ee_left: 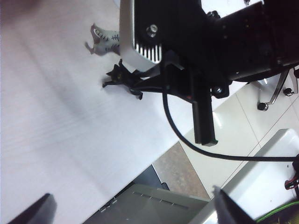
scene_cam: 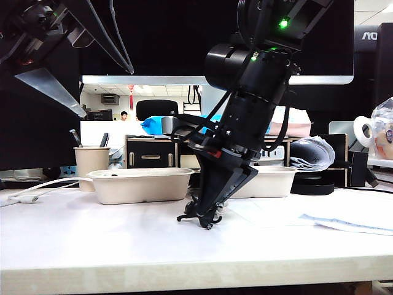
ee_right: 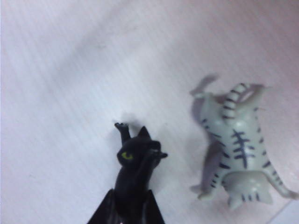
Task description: Put the dolls with similar sizes into the same paper box, while dolls with different sizes go into separate paper boxes.
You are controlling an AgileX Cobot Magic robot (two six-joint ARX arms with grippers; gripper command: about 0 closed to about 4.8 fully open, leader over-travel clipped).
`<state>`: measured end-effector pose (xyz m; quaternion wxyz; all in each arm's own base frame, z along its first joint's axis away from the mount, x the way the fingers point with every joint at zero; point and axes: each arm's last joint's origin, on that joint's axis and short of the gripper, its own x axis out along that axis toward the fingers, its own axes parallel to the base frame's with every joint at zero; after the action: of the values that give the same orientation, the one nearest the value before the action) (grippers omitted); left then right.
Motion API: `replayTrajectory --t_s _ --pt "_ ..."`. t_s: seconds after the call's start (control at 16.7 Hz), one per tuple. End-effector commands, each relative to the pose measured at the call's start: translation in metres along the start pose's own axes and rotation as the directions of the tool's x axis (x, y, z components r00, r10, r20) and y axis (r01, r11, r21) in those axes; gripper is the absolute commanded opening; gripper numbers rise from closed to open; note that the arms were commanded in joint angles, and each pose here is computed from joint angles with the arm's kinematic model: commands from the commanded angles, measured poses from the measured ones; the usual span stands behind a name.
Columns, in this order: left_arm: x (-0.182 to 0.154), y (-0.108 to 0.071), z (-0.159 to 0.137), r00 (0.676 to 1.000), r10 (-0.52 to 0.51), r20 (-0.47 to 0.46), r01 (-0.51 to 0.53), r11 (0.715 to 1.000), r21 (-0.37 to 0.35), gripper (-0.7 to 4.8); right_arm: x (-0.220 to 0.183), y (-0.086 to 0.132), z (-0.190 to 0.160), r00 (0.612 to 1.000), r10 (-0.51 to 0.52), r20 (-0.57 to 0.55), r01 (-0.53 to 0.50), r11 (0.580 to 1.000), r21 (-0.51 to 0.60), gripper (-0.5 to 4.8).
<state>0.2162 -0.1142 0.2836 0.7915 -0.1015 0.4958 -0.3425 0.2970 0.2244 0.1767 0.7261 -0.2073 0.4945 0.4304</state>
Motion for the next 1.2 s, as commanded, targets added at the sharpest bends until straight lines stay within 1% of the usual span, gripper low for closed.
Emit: replayTrajectory --t_s 0.06,0.12,0.24,0.3,0.36,0.42,0.48,0.54,0.6,0.66,0.72,0.78,0.84,0.96,1.14,1.2 --pt "-0.001 -0.001 0.001 1.0 0.002 0.014 -0.002 1.0 0.014 4.79 -0.017 -0.004 0.006 0.993 -0.092 -0.075 0.094 0.996 0.014 -0.06" --pt "-0.001 0.0 0.001 1.0 0.022 0.018 -0.023 1.0 0.015 4.79 -0.027 -0.006 0.014 0.994 -0.097 -0.058 0.098 0.995 0.017 -0.06" --pt "-0.001 0.0 0.001 0.999 0.03 0.02 -0.03 0.999 0.018 4.79 -0.051 -0.01 0.03 0.992 -0.125 0.008 0.125 0.992 0.02 -0.06" --pt "-0.001 0.0 0.001 0.999 0.03 0.02 -0.031 0.999 0.018 4.79 -0.078 -0.011 0.045 0.985 -0.151 0.08 0.15 0.988 0.019 -0.06" --pt "-0.001 0.0 0.001 0.999 0.033 0.021 -0.033 0.999 0.029 4.79 -0.103 -0.011 0.058 0.97 -0.186 0.157 0.186 0.982 0.017 -0.06" --pt "-0.001 0.001 0.001 0.999 0.042 0.022 -0.043 0.999 0.034 4.79 -0.126 -0.014 0.07 0.946 -0.235 0.223 0.236 0.971 0.022 -0.06" --pt "-0.001 0.001 0.001 0.999 0.042 0.023 -0.042 0.998 0.035 4.79 -0.147 -0.024 0.079 0.913 -0.28 0.296 0.28 0.959 0.045 -0.06" --pt "-0.001 0.001 0.001 0.999 0.041 0.022 -0.042 0.999 0.035 4.79 -0.158 -0.032 0.084 0.886 -0.31 0.346 0.307 0.949 0.064 -0.06" --pt "-0.001 0.001 0.001 0.999 0.042 0.02 -0.043 0.999 0.034 4.79 -0.169 -0.047 0.087 0.857 -0.344 0.383 0.333 0.938 0.098 -0.06" --pt "-0.001 0.001 0.001 0.999 0.041 0.02 -0.042 0.999 0.034 4.79 -0.174 -0.064 0.088 0.848 -0.36 0.389 0.338 0.933 0.128 -0.06" --pt "-0.001 0.001 0.001 0.999 0.042 0.023 -0.042 0.998 0.035 4.79 -0.174 -0.079 0.084 0.847 -0.381 0.371 0.347 0.924 0.158 -0.06" --pt "-0.001 0.001 0.001 0.999 0.042 0.024 -0.043 0.998 0.036 4.79 -0.171 -0.089 0.082 0.849 -0.391 0.356 0.351 0.92 0.175 -0.06" --pt "-0.001 0.001 0.002 0.997 0.064 0.03 -0.065 0.997 0.041 4.79 -0.158 -0.113 0.072 0.866 -0.402 0.296 0.347 0.911 0.223 -0.06" --pt "-0.001 0.001 0.002 0.997 0.069 0.038 -0.071 0.996 0.05 4.79 -0.147 -0.118 0.068 0.888 -0.384 0.251 0.326 0.913 0.244 -0.06" --pt "-0.001 0.002 0.003 0.996 0.077 0.047 -0.079 0.995 0.052 4.79 -0.136 -0.118 0.069 0.904 -0.362 0.23 0.305 0.92 0.247 -0.06" --pt "-0.001 0.002 0.003 0.996 0.077 0.046 -0.08 0.995 0.052 4.79 -0.127 -0.118 0.069 0.919 -0.332 0.212 0.275 0.926 0.258 -0.06"
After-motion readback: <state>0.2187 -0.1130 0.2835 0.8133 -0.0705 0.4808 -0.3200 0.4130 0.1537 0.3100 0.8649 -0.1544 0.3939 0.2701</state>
